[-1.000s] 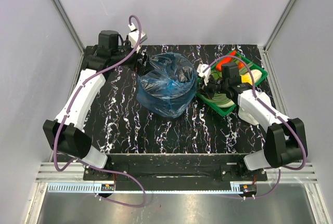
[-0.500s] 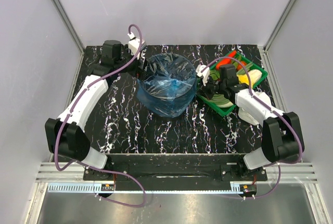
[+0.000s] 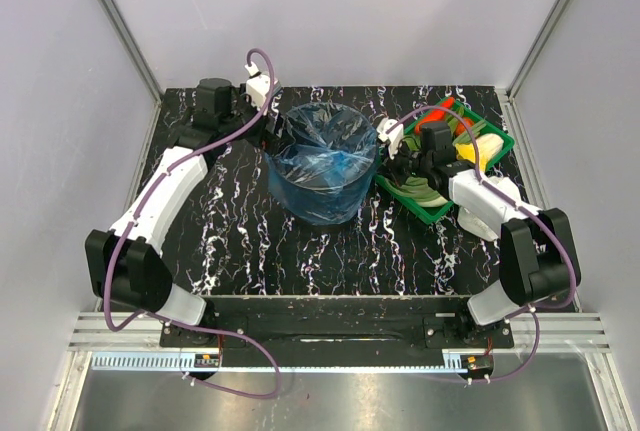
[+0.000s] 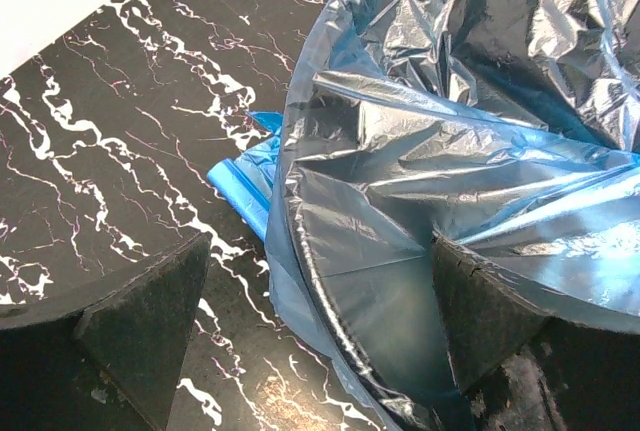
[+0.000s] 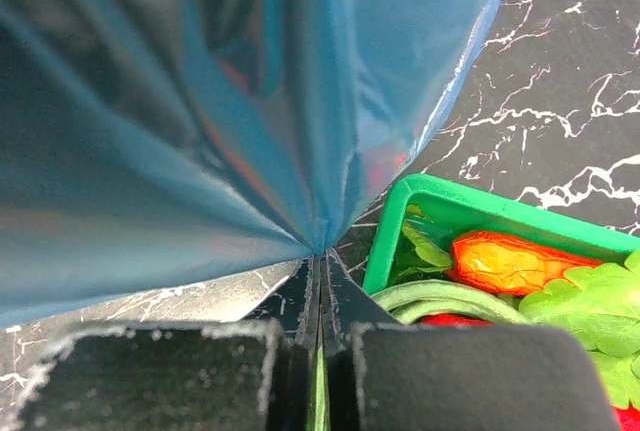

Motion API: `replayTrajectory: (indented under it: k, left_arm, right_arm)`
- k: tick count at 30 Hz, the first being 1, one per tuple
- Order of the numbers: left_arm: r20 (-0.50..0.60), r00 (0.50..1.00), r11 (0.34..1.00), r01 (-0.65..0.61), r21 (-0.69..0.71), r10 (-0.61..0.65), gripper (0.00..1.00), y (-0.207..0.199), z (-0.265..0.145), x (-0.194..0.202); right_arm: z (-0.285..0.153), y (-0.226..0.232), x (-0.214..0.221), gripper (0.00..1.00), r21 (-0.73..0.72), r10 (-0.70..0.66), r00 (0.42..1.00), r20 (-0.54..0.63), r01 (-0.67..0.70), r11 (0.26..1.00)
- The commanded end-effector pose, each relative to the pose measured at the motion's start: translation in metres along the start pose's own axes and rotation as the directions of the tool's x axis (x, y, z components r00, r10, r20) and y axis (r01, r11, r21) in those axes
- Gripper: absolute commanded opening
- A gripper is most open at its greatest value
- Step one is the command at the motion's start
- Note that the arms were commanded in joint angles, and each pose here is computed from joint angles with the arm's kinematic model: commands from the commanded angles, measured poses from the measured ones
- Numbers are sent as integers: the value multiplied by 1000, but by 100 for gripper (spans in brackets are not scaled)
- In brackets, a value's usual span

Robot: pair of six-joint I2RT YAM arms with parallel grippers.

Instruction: Put the trash bags into the trash bin

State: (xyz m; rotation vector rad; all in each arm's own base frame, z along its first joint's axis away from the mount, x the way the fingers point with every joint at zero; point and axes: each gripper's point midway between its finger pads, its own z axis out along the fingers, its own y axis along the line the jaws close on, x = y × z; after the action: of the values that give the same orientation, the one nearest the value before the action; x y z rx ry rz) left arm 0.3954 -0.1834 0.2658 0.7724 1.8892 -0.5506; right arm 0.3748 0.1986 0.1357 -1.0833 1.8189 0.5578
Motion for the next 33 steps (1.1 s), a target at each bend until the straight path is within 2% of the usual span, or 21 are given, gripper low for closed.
replayTrajectory:
  k: [1, 17, 28, 33]
  left_arm:
    - [45, 997, 998, -55, -40, 57, 95, 7, -5, -11]
    - [44, 998, 999, -38, -22, 39, 95, 8, 3, -9]
    - [59, 997, 999, -40, -8, 40, 93, 6, 1, -18]
    - [116, 993, 999, -28, 24, 25, 97, -1, -12, -49]
  right_arm:
    - [2, 3, 58, 0, 45, 105, 980, -171, -99, 994]
    - [2, 22, 92, 0, 9, 145, 962, -233, -147, 989]
    - [-15, 15, 44, 0, 14, 104, 981, -163, -104, 995]
    - [-30, 12, 16, 0, 24, 89, 986, -143, -86, 996]
